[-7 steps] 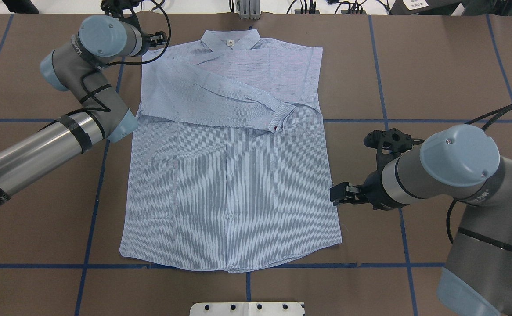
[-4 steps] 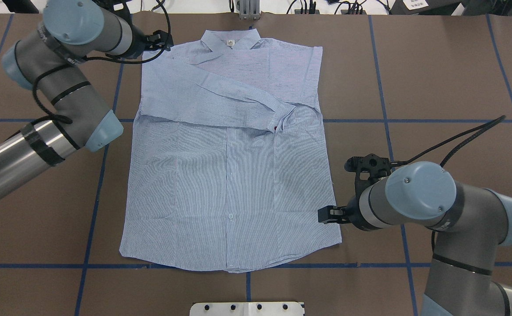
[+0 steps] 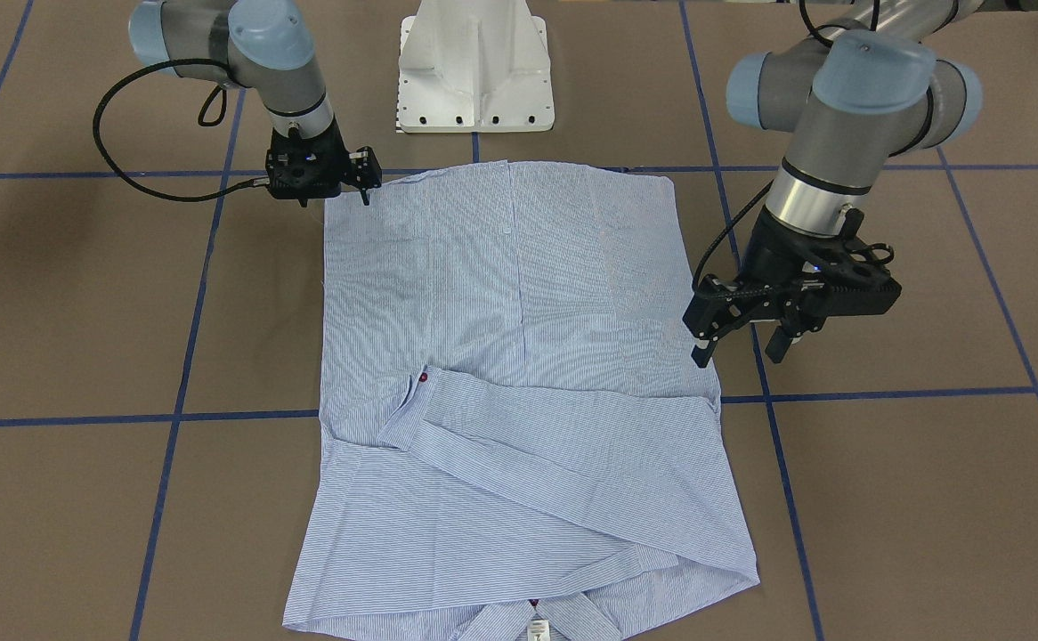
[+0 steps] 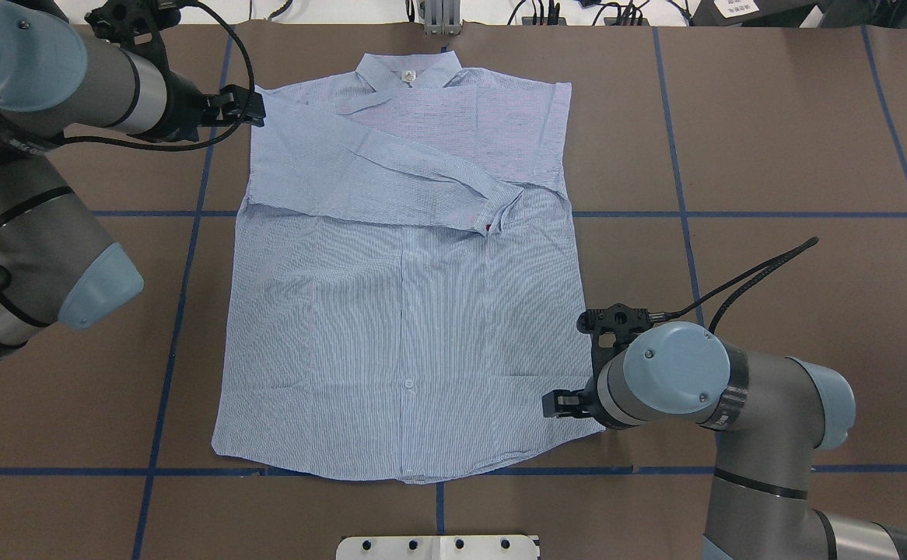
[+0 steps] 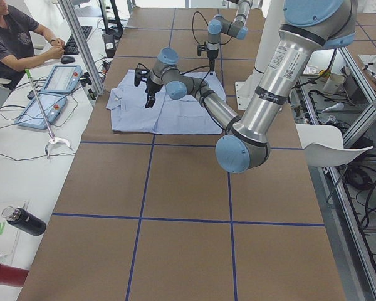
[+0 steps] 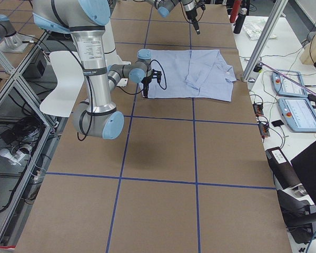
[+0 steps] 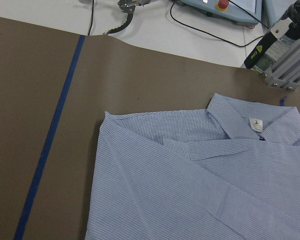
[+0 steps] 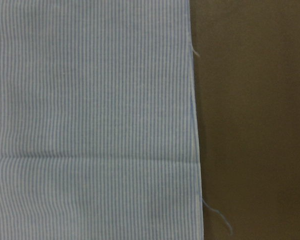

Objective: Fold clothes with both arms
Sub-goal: 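Move the left gripper down the shirt's side while the right nears the hem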

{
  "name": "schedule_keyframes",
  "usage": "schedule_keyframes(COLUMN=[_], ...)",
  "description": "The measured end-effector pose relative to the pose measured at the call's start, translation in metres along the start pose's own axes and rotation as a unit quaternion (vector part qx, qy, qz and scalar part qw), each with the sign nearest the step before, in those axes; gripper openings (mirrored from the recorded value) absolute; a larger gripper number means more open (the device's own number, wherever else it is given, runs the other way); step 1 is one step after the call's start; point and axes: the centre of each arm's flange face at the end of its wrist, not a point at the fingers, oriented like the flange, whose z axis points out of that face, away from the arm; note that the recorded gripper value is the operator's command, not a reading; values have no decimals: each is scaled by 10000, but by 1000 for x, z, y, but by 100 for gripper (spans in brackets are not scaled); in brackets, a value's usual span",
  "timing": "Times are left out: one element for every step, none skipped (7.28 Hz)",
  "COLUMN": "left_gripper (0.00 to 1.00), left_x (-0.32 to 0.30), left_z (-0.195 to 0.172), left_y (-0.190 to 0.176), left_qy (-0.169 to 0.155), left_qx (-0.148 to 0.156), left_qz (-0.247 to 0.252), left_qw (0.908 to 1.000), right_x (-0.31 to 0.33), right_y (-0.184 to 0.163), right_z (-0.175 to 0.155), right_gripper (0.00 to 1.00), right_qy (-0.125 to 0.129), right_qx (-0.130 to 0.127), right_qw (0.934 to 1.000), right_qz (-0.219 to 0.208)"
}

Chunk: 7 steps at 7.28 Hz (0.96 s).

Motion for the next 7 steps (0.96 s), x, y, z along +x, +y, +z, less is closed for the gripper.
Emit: schedule_keyframes(left_gripper=[98, 98, 98, 98, 98, 98, 98], left_x=[-1, 0, 0, 0, 0, -1, -1], left_z=[-4, -5, -6, -6, -5, -5, -5], left_y=[3, 4, 4, 5, 5, 5, 5], left_qy=[-18, -26, -28, -31, -33, -35, -37], left_qx=[-29, -42, -47, -51, -52, -53, -52], left_qz=[-2, -2, -2, -1, 2, 3, 4], left_qw=[10000, 10000, 10000, 10000, 10000, 10000, 10000], right_x=[0, 1, 3, 5, 6, 7, 8], right_y=[0, 1, 1, 3, 5, 7, 8], right_z=[1, 1, 3, 5, 6, 7, 8], right_gripper=[81, 78, 70, 58, 46, 36, 28], right_qy=[4, 14, 43, 66, 66, 66, 65], right_qx=[-25, -38, -68, -148, -260, -357, -420], right_qw=[10000, 10000, 10000, 9999, 9996, 9993, 9991], right_qz=[2, 6, 12, 21, 30, 39, 47])
